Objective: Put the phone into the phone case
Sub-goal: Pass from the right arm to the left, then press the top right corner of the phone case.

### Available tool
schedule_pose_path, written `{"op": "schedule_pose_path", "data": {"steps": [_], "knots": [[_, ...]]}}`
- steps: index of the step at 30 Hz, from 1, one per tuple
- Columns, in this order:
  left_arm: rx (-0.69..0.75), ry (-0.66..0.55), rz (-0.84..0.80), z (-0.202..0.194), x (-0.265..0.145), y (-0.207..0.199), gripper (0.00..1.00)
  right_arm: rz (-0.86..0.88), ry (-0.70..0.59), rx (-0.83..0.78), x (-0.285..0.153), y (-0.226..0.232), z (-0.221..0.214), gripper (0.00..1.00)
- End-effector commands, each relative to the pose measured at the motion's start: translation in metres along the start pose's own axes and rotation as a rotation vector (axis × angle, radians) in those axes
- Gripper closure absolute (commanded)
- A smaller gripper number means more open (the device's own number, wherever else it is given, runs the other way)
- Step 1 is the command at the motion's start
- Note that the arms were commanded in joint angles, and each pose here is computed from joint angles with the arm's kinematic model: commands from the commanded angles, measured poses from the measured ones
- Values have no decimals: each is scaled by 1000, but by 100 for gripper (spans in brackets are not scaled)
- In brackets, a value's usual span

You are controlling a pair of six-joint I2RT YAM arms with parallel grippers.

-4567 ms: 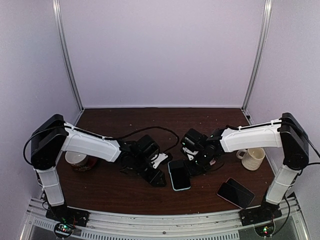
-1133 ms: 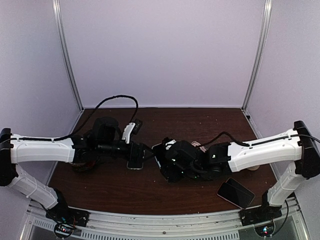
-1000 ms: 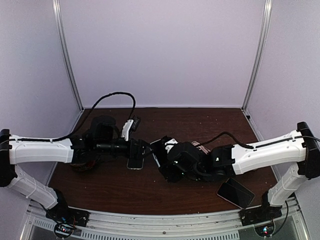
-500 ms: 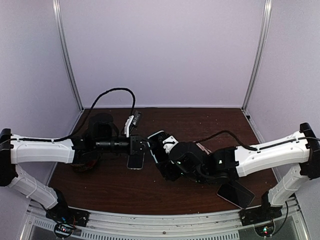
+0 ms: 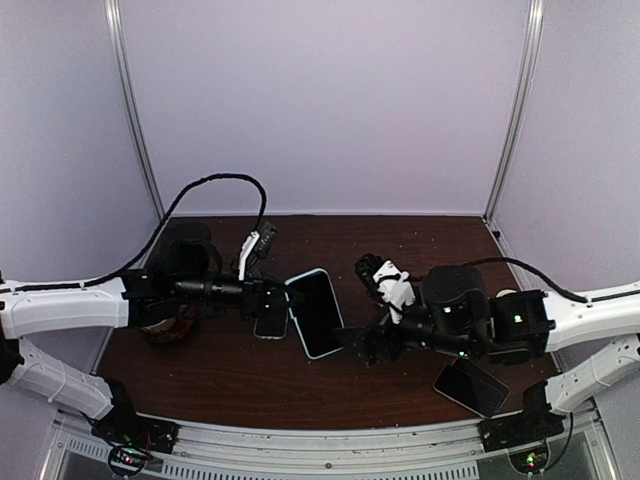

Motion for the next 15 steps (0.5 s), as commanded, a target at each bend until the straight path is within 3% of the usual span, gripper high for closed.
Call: {"op": "schedule_pose_path", "data": {"steps": [1, 3, 8, 15], "knots": [[287, -26, -183, 12, -26, -49, 100, 327, -171, -98, -40, 19, 22, 1], [356, -14, -259, 5, -32, -66, 100, 415, -243, -118, -56, 22, 34, 1], [484, 10, -361, -12, -42, -93, 100, 431, -345, -164, -70, 19, 68, 2], [520, 30, -384, -16, -45, -104, 100, 487, -331, -184, -58, 30, 93, 15]]}}
Point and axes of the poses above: each gripper's point midway between its finger pads, its own x axis out along the fingers, its own y axis along the line the jaws close on, z = x × y, the point moved 5 cm from there along -x, back along the fingers, and after that the axes turned 13 degrees about -x, right-handed, at the moved point
